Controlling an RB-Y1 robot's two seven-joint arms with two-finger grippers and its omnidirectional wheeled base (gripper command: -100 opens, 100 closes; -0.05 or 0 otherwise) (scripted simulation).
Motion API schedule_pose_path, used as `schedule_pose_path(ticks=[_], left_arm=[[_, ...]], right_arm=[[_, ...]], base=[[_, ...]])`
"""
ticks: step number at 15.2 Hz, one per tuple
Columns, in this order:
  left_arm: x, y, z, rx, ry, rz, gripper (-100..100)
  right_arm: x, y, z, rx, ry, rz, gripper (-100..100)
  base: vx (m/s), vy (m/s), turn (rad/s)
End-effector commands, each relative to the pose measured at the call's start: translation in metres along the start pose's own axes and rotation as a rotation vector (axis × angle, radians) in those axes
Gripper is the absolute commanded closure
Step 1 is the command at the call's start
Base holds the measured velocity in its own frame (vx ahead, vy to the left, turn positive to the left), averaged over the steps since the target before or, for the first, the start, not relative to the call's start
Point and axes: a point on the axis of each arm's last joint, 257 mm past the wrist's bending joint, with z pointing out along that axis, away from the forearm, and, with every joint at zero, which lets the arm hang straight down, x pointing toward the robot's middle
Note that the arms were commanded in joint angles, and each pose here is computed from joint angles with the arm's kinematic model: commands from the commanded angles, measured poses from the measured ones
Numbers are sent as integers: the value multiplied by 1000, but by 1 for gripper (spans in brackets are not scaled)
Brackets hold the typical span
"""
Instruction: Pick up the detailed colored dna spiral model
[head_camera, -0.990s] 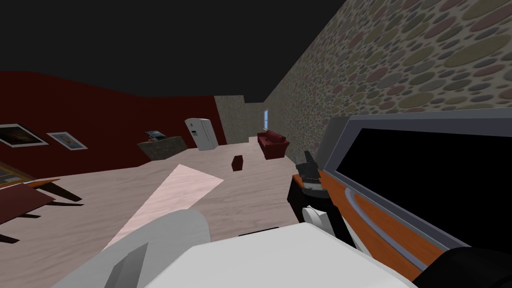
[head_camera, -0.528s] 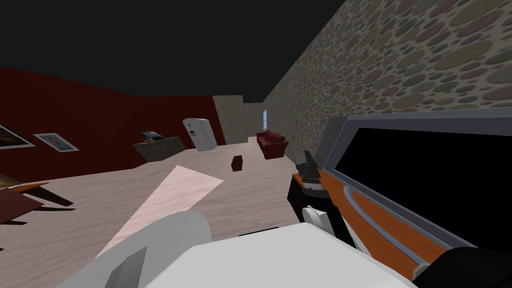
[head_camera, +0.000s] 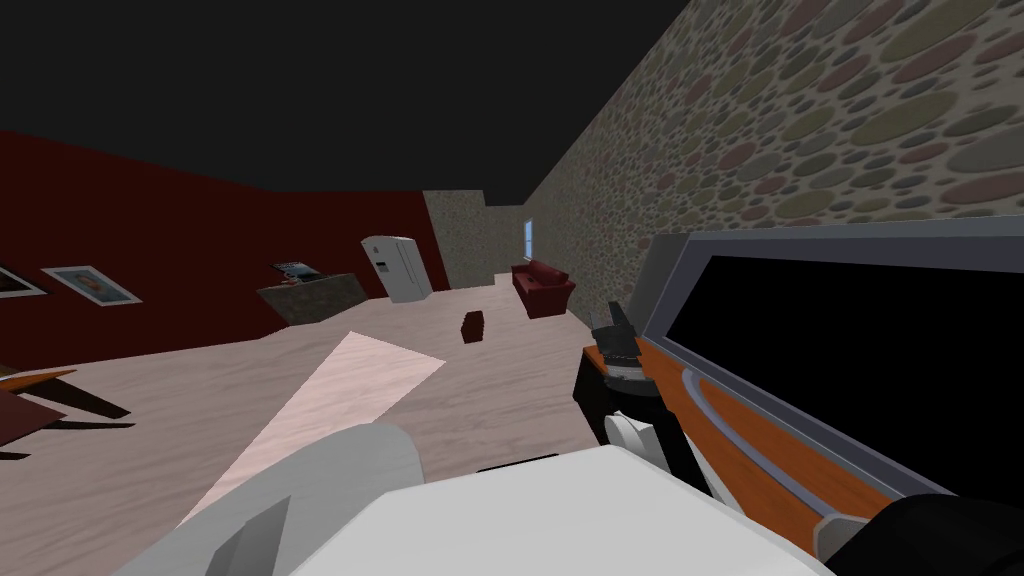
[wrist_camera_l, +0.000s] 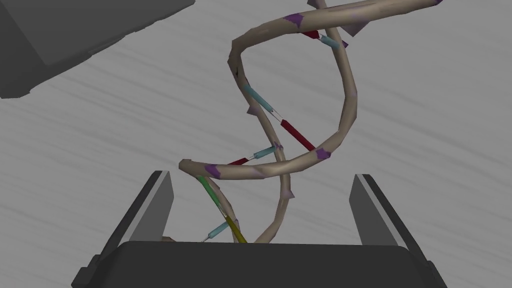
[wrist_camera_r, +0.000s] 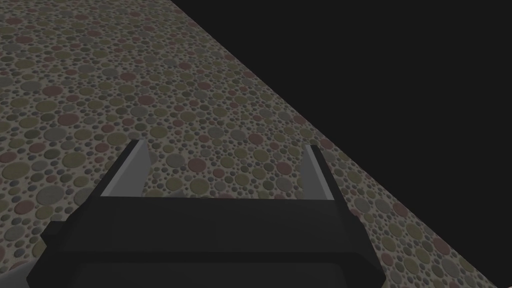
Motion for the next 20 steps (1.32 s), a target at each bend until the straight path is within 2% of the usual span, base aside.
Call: schedule_pose_path(ticks=[1,8,11,12,13,14,18,20], left_arm=[[0,3,0,8,3,-6,-100],[0,2,0,10,3,-8,-100],[-6,17,14,12,10,8,-100],[-6,19,16,12,10,10,-100],[-3,14,12,13,11,4,-100],[-3,14,13,15,12,7,100],[-3,13,12,16,13,7,100],[-1,6,3,10,5,-4,100]], right_arm=[[0,0,0,0,0,0,0],[0,0,0,0,0,0,0],[0,0,0,0,0,0,0],[0,0,0,0,0,0,0],[0,0,0,0,0,0,0],[0,0,0,0,0,0,0],[0,0,0,0,0,0,0],[0,0,0,0,0,0,0]], base=[[-9,-2,-30],[-1,0,-2],[24,4,79],[19,3,64],[10,-3,21],[4,-5,0],[0,0,0],[-20,2,-112]])
